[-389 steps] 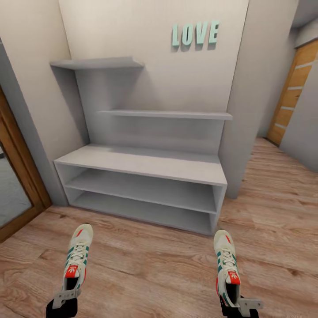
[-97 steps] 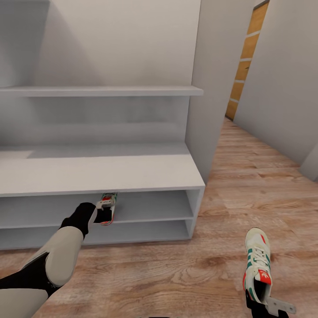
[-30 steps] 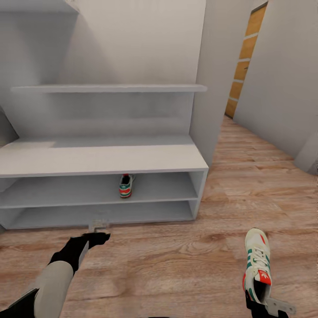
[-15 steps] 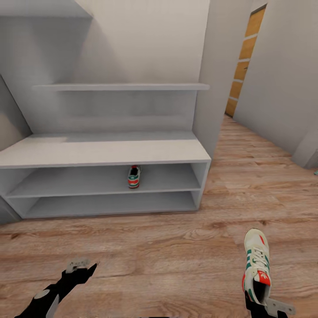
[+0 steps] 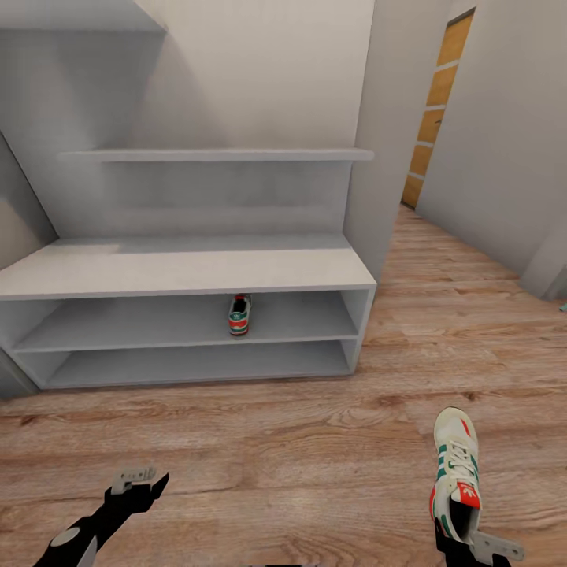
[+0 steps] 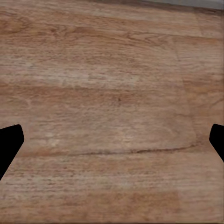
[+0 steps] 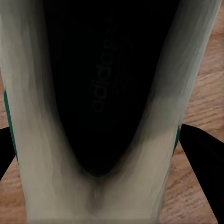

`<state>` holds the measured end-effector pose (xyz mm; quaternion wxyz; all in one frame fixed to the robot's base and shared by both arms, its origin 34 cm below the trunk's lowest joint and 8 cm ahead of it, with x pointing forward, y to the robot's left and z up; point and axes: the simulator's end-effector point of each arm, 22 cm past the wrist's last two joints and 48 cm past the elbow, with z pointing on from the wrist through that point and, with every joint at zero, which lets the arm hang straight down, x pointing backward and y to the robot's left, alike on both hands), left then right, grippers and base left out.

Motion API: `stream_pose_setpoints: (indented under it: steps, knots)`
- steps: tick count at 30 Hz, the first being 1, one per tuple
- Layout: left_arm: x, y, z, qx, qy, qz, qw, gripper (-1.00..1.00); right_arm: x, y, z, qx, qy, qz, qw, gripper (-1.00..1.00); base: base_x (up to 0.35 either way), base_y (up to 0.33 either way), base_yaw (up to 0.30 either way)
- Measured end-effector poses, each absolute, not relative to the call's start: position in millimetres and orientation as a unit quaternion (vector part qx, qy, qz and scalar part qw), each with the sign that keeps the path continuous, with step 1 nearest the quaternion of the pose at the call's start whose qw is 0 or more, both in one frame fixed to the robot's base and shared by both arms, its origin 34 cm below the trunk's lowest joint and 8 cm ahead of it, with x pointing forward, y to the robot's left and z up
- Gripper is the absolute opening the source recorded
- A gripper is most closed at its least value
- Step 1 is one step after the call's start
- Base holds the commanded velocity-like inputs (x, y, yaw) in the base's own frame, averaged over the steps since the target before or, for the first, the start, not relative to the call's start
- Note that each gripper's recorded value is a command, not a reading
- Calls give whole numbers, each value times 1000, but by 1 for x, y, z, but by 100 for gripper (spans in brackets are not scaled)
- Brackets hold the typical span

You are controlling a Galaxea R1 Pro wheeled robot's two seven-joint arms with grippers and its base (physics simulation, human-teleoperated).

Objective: Pick up the two gym shoes and the two sandals from the corridor floor and place them onto the hallstand (shoe rack) in the corridor, making sure they are on the rack and not on the floor. Arrange them so the two gym shoes are next to each other and the two sandals are next to each other.

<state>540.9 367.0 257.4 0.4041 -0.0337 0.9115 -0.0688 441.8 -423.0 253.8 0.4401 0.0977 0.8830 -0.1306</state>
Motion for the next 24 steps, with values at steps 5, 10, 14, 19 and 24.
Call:
stream_pose_setpoints:
  steps: [5, 10, 14, 19, 24]
  knots:
    - [536, 367, 256, -31, 910, -67, 408, 100, 442, -423, 254, 98, 883, -131, 440, -100, 0, 157, 0]
    - [536, 366, 256, -30, 910, -67, 409, 100, 441, -423, 253, 98, 883, -131, 439, -100, 0, 286, 0]
    - [535, 365, 256, -29, 910, -68, 409, 100, 441, -423, 253, 98, 883, -131, 439, -100, 0, 301, 0]
    - [536, 365, 256, -29, 909, -68, 409, 100, 441, -423, 253, 98, 883, -131, 439, -100, 0, 305, 0]
    - [536, 365, 256, -29, 909, -68, 409, 100, 441, -423, 253, 98, 883, -130, 439, -100, 0, 306, 0]
